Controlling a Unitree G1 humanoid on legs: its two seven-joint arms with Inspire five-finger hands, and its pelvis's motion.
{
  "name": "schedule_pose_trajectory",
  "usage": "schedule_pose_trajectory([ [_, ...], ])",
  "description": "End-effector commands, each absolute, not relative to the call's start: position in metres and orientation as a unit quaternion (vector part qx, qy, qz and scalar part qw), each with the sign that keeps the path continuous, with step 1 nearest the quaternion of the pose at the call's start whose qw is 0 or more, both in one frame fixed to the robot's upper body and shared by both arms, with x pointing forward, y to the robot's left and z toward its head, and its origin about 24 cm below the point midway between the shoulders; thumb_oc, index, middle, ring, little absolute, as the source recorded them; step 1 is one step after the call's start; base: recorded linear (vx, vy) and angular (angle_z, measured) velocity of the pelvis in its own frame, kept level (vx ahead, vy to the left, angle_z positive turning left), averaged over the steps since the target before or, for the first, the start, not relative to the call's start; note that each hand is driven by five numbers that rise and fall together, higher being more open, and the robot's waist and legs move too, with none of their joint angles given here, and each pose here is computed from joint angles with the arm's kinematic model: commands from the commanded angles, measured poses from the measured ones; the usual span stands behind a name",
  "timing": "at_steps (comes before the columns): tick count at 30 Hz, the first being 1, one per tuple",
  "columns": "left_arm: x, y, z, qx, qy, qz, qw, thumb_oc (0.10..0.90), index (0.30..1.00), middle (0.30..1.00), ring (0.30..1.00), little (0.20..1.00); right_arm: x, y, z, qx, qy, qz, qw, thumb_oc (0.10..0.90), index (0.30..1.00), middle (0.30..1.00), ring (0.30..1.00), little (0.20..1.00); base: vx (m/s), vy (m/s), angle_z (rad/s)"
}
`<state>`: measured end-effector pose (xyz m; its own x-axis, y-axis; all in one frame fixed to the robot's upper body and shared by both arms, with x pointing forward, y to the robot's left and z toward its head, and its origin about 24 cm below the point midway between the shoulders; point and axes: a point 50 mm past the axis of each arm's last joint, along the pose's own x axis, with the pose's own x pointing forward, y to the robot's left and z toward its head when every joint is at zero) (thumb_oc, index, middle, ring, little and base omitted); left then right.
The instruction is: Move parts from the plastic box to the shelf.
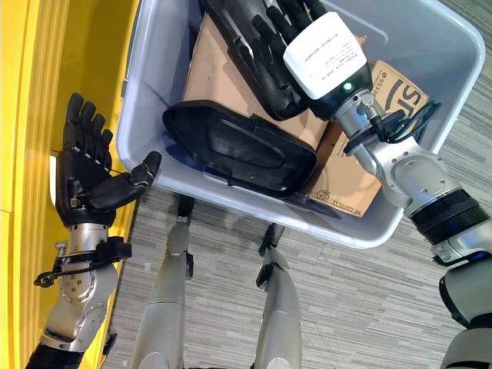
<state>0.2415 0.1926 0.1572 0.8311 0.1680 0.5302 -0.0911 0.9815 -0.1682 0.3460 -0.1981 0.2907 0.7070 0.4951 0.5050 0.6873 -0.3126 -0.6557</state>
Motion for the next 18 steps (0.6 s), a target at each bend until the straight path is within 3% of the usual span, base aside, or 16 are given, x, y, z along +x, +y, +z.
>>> schedule_pose_trajectory([
  [1, 0.213, 0.186, 0.205, -0.091, -0.432, 0.042, 0.896, 0.9, 1.0, 1.0, 1.0, 1.0, 0.34, -0.204, 0.315, -0.796, -0.39, -0.151, 0.437, 0.9, 1.0, 1.0, 1.0, 1.0, 0.0, 0.0, 0.0],
  [18, 0.208, 0.194, 0.207, -0.078, -0.437, 0.064, 0.894, 0.9, 1.0, 1.0, 1.0, 1.0, 0.292, -0.182, 0.331, -0.757, -0.497, -0.15, 0.396, 0.9, 1.0, 1.0, 1.0, 1.0, 0.0, 0.0, 0.0],
])
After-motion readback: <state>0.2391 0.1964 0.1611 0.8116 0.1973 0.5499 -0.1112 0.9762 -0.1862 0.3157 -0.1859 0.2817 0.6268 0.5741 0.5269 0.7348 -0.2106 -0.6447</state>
